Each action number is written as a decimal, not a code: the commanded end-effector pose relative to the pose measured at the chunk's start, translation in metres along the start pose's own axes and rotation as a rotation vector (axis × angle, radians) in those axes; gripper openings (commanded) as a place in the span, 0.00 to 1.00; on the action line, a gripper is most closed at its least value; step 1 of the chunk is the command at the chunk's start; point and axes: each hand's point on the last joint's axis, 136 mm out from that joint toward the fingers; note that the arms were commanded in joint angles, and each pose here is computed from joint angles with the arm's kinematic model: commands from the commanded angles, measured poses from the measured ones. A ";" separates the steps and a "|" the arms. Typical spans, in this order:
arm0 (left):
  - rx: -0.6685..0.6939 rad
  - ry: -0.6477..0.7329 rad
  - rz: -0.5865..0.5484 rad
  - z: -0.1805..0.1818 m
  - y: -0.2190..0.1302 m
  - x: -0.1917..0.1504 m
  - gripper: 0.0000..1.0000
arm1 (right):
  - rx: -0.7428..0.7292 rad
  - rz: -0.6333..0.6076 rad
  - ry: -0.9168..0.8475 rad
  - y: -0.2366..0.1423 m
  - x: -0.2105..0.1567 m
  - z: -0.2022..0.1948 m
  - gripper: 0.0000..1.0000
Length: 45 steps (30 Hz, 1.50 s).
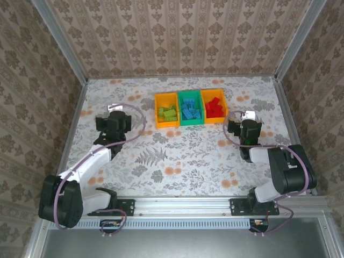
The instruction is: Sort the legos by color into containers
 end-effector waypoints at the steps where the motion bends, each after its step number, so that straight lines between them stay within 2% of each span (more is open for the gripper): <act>1: 0.094 -0.026 -0.053 0.025 0.006 -0.005 1.00 | 0.080 -0.098 0.019 0.002 0.017 0.010 1.00; 2: 0.103 -0.018 -0.052 0.029 0.009 -0.012 1.00 | 0.085 -0.068 0.017 0.002 0.015 0.010 1.00; 4: 0.110 -0.011 -0.067 0.034 0.014 -0.023 1.00 | 0.086 -0.084 0.018 0.002 0.017 0.010 1.00; 9: 0.059 -0.082 -0.083 0.043 0.028 -0.045 1.00 | 0.088 -0.078 0.016 0.002 0.015 0.011 1.00; 15: -0.168 -0.096 -0.165 0.015 0.035 -0.034 1.00 | 0.086 -0.083 0.016 0.002 0.017 0.010 1.00; 17: -0.213 -0.093 -0.154 0.008 0.042 -0.032 1.00 | 0.088 -0.082 0.015 0.002 0.016 0.011 1.00; 20: -0.307 -0.099 -0.162 -0.008 0.059 -0.048 1.00 | 0.087 -0.081 0.015 0.002 0.016 0.011 1.00; 21: -0.323 -0.072 -0.196 -0.013 0.065 -0.043 1.00 | 0.088 -0.083 0.015 0.002 0.016 0.011 0.99; 22: -0.350 -0.067 -0.152 -0.017 0.065 -0.043 1.00 | 0.086 -0.081 0.014 0.002 0.016 0.011 1.00; 23: -0.354 -0.060 -0.084 -0.019 0.070 -0.048 1.00 | 0.086 -0.081 0.014 0.001 0.016 0.011 1.00; 26: -0.291 -0.099 -0.095 -0.007 0.073 -0.050 1.00 | 0.086 -0.082 0.014 0.001 0.016 0.011 1.00; 45: -0.295 -0.086 -0.094 -0.010 0.073 -0.049 1.00 | 0.088 -0.082 0.014 0.002 0.016 0.011 1.00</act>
Point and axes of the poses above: each hand's point on the last joint's axis, 136 mm out from that joint toward the fingers, its own y axis out along the fingers, its own z axis along the line the jaws close on, x = y × z, and after that the axes turned 6 degrees about -y, right-handed
